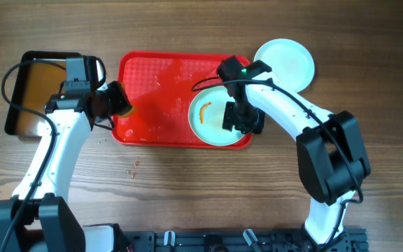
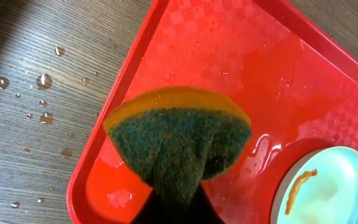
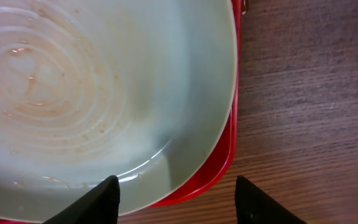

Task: Clean dirty plates on tray and stack at the side
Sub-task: 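Grasp the rim of the last plate on the tray with the right gripper, then drag the plate toward the left sponge with the right gripper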

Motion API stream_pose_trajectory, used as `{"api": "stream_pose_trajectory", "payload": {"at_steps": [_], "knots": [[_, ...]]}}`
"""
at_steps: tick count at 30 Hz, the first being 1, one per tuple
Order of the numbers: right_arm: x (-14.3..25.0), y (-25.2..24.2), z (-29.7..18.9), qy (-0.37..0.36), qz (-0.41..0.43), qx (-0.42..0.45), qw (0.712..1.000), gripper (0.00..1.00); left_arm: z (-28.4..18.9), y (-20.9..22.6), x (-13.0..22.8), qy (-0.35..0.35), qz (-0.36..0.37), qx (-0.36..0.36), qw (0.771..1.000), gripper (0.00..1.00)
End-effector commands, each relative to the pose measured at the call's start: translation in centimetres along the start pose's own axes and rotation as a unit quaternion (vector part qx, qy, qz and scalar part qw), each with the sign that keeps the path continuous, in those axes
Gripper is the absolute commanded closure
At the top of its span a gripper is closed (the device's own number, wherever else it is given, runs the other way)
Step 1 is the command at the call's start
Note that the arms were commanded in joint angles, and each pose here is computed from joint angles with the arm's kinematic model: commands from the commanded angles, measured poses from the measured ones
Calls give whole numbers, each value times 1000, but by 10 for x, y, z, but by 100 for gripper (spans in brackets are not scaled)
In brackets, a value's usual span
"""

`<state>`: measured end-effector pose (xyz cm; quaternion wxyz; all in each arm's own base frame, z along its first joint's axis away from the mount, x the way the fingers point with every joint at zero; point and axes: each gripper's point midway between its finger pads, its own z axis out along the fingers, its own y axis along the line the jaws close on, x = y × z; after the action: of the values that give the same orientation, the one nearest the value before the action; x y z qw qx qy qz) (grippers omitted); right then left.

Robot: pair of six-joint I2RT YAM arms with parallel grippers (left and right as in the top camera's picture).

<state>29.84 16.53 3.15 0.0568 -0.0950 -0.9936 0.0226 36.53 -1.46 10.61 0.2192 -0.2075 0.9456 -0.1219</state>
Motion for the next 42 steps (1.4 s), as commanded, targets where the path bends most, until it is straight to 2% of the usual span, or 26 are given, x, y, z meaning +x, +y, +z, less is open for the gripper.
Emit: {"api": "stream_pose_trajectory", "payload": {"at_steps": [1, 4, 9, 11, 12, 14, 15, 16, 18, 20, 22, 23, 25, 29, 30, 31, 38, 42], "knots": [[2, -3, 8, -2, 29, 0, 1000, 41, 2, -1, 0, 2, -4, 5, 1000, 96], [2, -4, 11, -2, 42, 0, 999, 48, 2, -1, 0, 3, -4, 5, 1000, 96], [-1, 7, 14, -4, 41, -28, 999, 45, 2, -1, 0, 2, -3, 5, 1000, 96], [0, 13, 14, 2, 40, -45, 998, 53, 2, -1, 0, 2, -3, 5, 1000, 96], [1, 17, 13, 7, 40, -54, 998, 62, 2, -1, 0, 3, -4, 5, 1000, 96], [3, 19, 14, 12, 42, -60, 997, 67, 2, -1, 0, 3, -4, 5, 1000, 96], [4, 19, 14, 13, 43, -59, 997, 67, 2, -1, 0, 3, -4, 5, 1000, 96], [4, 19, 15, 14, 43, -59, 997, 62, 2, -1, 0, 3, -3, 5, 1000, 96], [3, 23, 18, 15, 39, -70, 997, 57, 2, -1, 0, 3, -3, 5, 1000, 96], [-3, 37, 18, 6, 32, -103, 994, 60, 2, -1, 0, 2, -3, 5, 1000, 96], [-25, 50, 14, -39, 0, -133, 990, 46, 2, -1, 0, 3, -3, 5, 1000, 96], [-32, 50, 12, -49, 1, -140, 989, 46, 2, -1, 0, 3, -3, 5, 1000, 96], [-45, 46, 7, -58, -2, -152, 987, 56, 2, -1, 1, 4, -3, 4, 1000, 96], [-70, 29, 2, -73, 18, -173, 982, 60, 2, -1, -1, 0, -3, 6, 1000, 96], [-76, 26, -1, -74, 5, -191, 979, 69, 2, -2, -1, -1, -3, 7, 1000, 96], [-76, 25, -2, -68, -6, -204, 977, 72, 2, -2, -1, -1, -3, 7, 1000, 96], [-42, 51, 4, -34, -31, -197, 979, 70, 2, -3, -3, -4, -2, 8, 1000, 96], [-35, 60, 32, -1, 12, -182, 983, 76, 2, -2, -1, 0, -3, 6, 1000, 96]]}}
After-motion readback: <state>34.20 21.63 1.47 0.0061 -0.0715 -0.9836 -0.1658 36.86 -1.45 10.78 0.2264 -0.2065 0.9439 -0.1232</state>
